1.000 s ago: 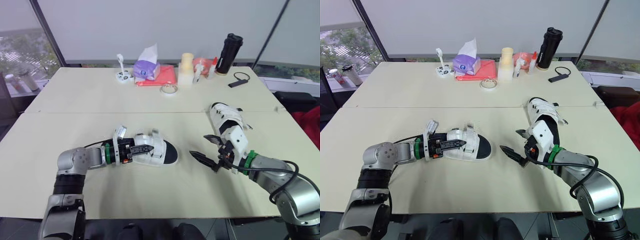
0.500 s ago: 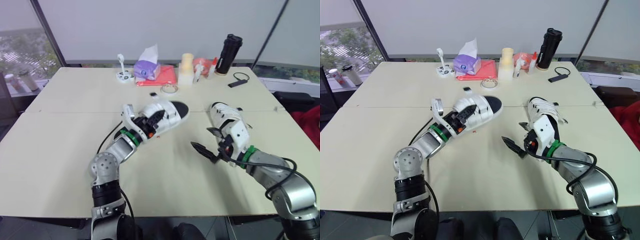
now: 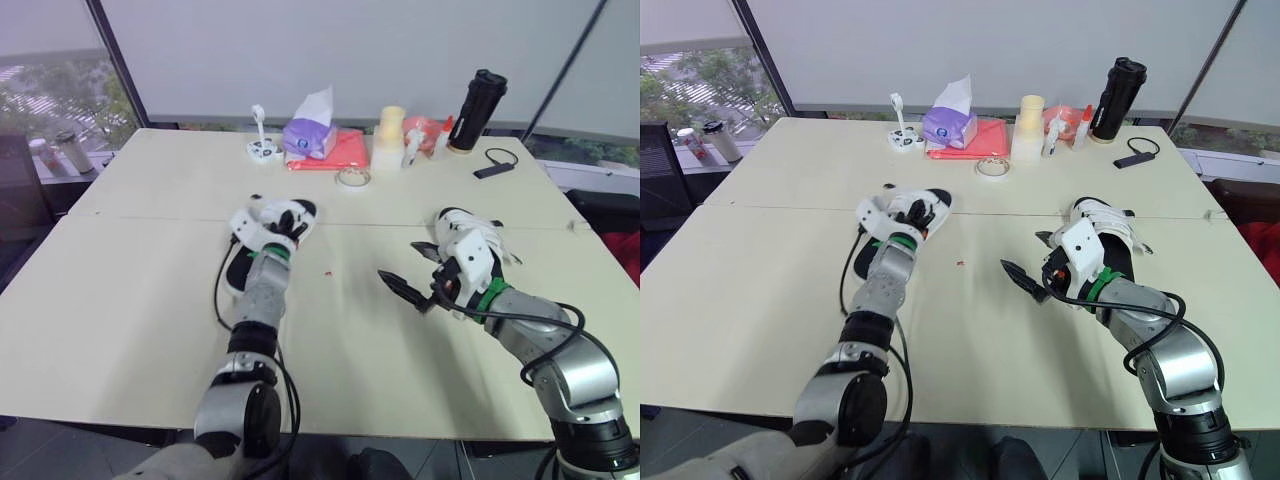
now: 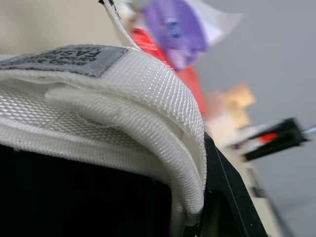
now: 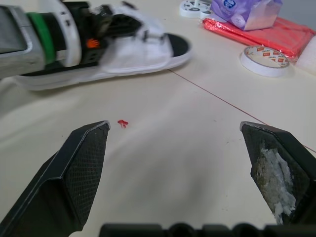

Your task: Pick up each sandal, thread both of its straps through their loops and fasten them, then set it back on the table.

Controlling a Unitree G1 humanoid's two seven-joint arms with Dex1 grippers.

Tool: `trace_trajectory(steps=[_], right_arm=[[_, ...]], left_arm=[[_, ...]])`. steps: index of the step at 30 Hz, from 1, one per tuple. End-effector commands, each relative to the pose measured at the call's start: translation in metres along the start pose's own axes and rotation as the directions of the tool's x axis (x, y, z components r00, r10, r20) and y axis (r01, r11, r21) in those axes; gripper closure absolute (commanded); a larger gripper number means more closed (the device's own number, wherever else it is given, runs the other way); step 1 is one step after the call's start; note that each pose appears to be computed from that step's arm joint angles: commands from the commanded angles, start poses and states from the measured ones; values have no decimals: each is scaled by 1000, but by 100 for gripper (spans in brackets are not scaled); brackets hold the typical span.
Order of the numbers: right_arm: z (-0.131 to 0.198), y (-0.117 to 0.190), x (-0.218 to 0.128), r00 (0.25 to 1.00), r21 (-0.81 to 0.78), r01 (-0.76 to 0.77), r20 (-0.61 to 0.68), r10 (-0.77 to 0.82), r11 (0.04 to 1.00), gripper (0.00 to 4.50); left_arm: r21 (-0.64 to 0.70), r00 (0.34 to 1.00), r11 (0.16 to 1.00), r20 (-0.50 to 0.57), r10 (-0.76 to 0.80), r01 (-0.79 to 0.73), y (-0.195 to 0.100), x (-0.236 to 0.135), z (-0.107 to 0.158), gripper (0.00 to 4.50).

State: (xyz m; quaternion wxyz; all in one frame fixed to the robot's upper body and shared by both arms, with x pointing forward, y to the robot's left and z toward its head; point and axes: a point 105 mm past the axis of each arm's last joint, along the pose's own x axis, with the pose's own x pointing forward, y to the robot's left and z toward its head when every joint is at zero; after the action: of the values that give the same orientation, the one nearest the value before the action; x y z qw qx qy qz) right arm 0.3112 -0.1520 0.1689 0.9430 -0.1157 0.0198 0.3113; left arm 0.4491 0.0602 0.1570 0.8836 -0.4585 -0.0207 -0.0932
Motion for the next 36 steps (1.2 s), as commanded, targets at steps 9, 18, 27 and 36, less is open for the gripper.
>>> trace_trajectory(steps=[9,18,27,36], right_arm=[[9,0,-3,999,-24,26,37,-25,999,0],[8,1,-1,999,-20,29,40,-28,999,0],[-3,0,-4,999,-1,31,26,-31,1000,0],[-15,-10,-26,998,151,52,22,-56,987,0]], left_arm=[[-148,991,986,-101,-89,73,-58,4,-63,402],[-59,988,998,-150,-40,31,-39,-3,-54,30],[175,916,983,-401,18,57,-9,-85,-8,30],[471,733,698,-671,-113,539,-10,-182,11,30]])
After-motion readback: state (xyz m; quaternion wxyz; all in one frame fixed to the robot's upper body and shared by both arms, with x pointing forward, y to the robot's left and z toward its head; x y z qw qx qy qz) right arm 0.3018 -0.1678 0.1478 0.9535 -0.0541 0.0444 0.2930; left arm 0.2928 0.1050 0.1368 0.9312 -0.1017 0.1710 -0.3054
